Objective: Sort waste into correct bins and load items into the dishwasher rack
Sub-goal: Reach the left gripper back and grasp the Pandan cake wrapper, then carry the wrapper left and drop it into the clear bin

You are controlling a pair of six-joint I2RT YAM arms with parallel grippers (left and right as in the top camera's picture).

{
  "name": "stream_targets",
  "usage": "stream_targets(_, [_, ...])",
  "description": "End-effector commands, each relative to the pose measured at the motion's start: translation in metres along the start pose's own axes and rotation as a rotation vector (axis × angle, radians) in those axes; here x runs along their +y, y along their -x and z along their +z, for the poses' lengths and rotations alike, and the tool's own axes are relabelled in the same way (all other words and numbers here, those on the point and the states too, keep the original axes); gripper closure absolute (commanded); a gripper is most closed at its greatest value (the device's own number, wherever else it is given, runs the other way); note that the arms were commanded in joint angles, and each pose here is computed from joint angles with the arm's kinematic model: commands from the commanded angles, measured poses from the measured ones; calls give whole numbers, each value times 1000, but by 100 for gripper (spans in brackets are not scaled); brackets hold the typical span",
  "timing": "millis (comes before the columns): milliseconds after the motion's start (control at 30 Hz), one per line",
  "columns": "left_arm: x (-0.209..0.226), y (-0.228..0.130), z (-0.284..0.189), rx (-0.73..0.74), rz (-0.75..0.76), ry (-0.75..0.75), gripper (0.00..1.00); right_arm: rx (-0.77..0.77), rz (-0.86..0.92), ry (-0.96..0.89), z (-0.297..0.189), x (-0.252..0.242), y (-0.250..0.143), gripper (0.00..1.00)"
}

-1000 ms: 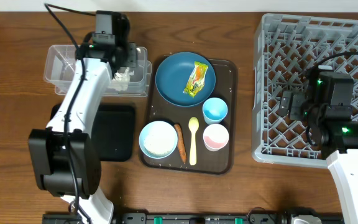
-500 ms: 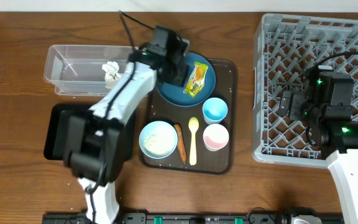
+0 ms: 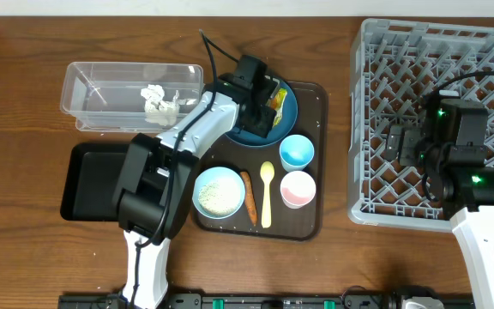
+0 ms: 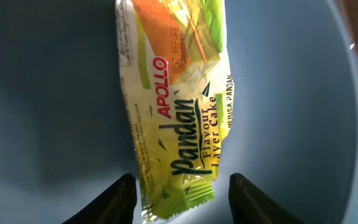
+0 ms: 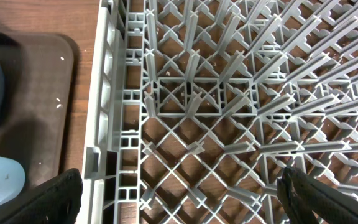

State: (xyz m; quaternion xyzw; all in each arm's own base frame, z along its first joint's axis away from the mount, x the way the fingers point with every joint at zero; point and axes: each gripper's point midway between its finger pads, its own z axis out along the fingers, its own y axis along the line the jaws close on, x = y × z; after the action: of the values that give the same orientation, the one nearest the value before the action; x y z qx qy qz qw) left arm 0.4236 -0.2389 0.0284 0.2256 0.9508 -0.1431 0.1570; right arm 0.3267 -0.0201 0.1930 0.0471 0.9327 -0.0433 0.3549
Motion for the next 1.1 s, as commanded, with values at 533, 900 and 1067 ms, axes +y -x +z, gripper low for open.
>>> stream_targets(533, [10,-13,10,35,8,47,94,-19,-21,1,-6,3,6,1])
stream_targets(900, [23,29,-60,-134,19,179,94,-19,-21,0,-6,3,6,1])
stream_targets(1067, [55,46,-134,-266,-25,332,94,-19,-21,1,-6,3,6,1])
